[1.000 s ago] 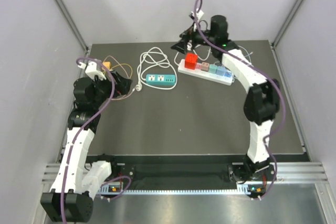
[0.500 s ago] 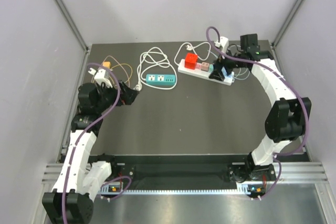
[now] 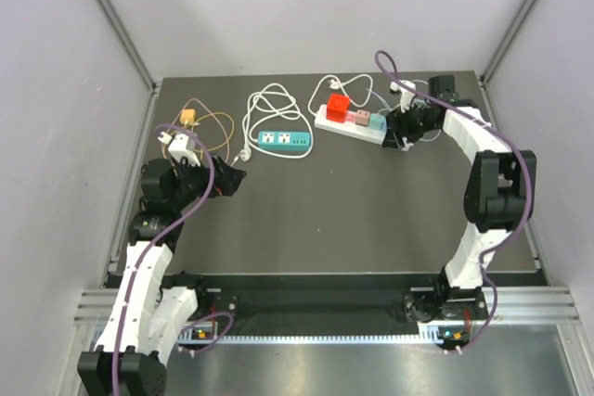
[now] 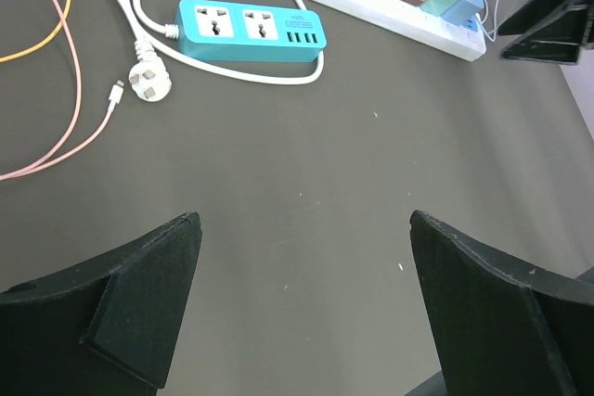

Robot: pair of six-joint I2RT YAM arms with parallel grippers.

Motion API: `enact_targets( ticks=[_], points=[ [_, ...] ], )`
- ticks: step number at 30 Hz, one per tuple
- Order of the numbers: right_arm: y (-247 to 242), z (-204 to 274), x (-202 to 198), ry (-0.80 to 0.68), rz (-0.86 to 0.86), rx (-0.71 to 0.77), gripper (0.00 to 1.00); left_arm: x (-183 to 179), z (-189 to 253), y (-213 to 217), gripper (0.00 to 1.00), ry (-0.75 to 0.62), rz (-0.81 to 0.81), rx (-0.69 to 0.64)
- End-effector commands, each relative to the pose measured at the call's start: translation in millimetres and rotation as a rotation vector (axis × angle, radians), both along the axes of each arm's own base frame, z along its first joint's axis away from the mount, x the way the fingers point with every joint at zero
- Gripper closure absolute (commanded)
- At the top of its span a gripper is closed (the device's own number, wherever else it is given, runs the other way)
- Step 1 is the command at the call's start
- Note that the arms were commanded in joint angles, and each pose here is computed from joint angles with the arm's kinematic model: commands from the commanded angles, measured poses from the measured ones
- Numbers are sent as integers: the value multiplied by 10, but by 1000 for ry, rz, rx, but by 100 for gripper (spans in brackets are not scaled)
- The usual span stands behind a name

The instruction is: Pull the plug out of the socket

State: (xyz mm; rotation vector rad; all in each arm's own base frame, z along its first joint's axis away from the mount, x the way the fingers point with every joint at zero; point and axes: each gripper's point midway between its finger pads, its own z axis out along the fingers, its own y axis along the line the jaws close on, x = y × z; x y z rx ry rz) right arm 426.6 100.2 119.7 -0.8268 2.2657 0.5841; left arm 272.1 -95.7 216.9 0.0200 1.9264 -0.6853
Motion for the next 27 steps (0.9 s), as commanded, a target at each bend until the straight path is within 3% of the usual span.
enact_targets(
  ticks=[1,12,19,27],
  points=[
    [-78,48,367,-58,-90,7,32,45,106,16,1,-69,0,21],
    [-255,-131,828,-103,-152,-61,31,64,90,36,1,-63,11,28],
    [-81,-117,839,-138,4,-11,32,77,69,36,1,-54,10,29],
    [-102,-204,917,-208,139,-80,40,81,57,34,1,-50,8,30]
  ],
)
